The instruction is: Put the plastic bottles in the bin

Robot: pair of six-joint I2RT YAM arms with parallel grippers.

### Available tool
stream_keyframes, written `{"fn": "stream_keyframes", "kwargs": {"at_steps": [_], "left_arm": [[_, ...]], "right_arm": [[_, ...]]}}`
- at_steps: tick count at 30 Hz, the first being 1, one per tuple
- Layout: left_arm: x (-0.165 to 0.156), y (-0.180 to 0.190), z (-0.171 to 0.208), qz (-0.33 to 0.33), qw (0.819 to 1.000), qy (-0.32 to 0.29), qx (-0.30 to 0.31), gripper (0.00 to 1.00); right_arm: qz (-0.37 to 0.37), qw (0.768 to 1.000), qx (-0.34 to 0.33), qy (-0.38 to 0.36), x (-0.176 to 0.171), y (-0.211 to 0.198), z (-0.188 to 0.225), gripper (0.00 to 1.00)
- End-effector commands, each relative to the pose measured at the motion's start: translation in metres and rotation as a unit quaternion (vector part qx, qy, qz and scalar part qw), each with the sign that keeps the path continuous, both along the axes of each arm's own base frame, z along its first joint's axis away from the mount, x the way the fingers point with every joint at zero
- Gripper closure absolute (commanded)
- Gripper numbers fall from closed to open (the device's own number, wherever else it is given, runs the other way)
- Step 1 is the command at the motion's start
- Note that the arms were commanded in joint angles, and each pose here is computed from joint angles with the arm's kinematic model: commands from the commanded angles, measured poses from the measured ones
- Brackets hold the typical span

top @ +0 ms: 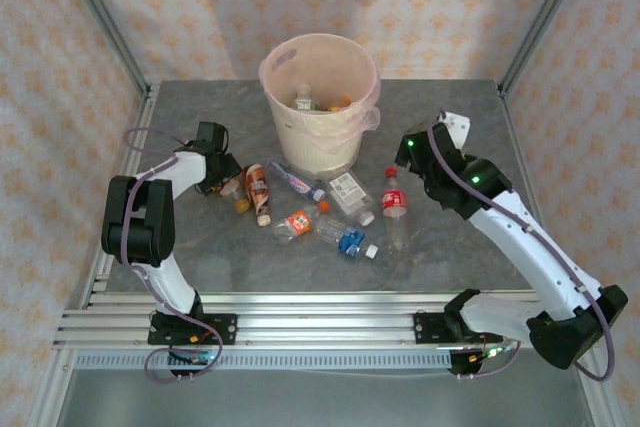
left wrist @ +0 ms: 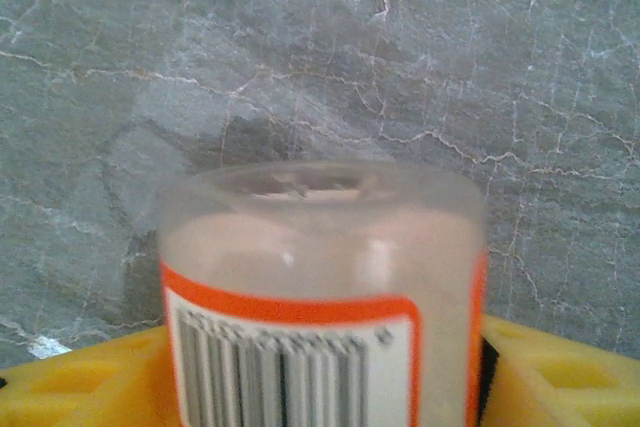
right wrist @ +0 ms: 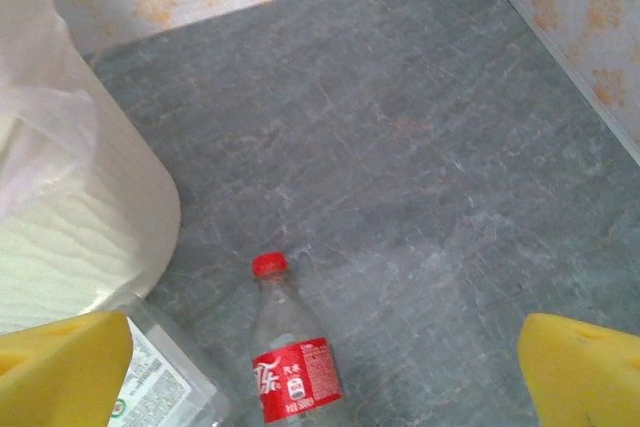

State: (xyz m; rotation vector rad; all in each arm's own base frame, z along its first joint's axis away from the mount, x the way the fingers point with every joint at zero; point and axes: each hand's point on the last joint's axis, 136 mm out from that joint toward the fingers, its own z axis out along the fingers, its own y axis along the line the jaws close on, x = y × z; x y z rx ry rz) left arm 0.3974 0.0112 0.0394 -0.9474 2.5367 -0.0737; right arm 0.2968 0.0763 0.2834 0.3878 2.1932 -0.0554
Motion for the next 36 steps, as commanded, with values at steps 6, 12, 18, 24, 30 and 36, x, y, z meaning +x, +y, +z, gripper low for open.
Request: {"fn": "stream_keyframes", "kwargs": {"at_steps": [6,12,18,24,30,36], "left_arm": [[0.001,0.016,0.019,0.015,0.999,-0.011,0.032,0.42],[0.0,0.021,0.039,0.015,0.999,-0.024,0.045,0.44],[-0.004,0.029,0.068,0.02,0.997,-0.037,0.071,0.45],[-0.004,0.028,0.132,0.017,0.992,-0.104,0.07,0.47],[0.0,0.002,0.221,-0.019,0.976,-0.207,0.06,0.48],[0.01,-0.04,0.315,-0.066,0.944,-0.319,0.045,0.48]], "right_arm": [[-0.046,0.998,-0.012,0.037,-0.016,-0.018,-0.037,0.01],[-0.054,0.996,0.006,0.07,-0.02,-0.022,-0.063,0.01],[-0.058,0.993,0.026,0.1,-0.021,-0.024,-0.085,0.01],[-0.055,0.99,0.044,0.122,-0.024,-0.022,-0.104,0.01],[-0.048,0.988,0.057,0.136,-0.025,-0.016,-0.117,0.01],[-0.044,0.988,0.063,0.135,-0.025,-0.014,-0.12,0.01]]}}
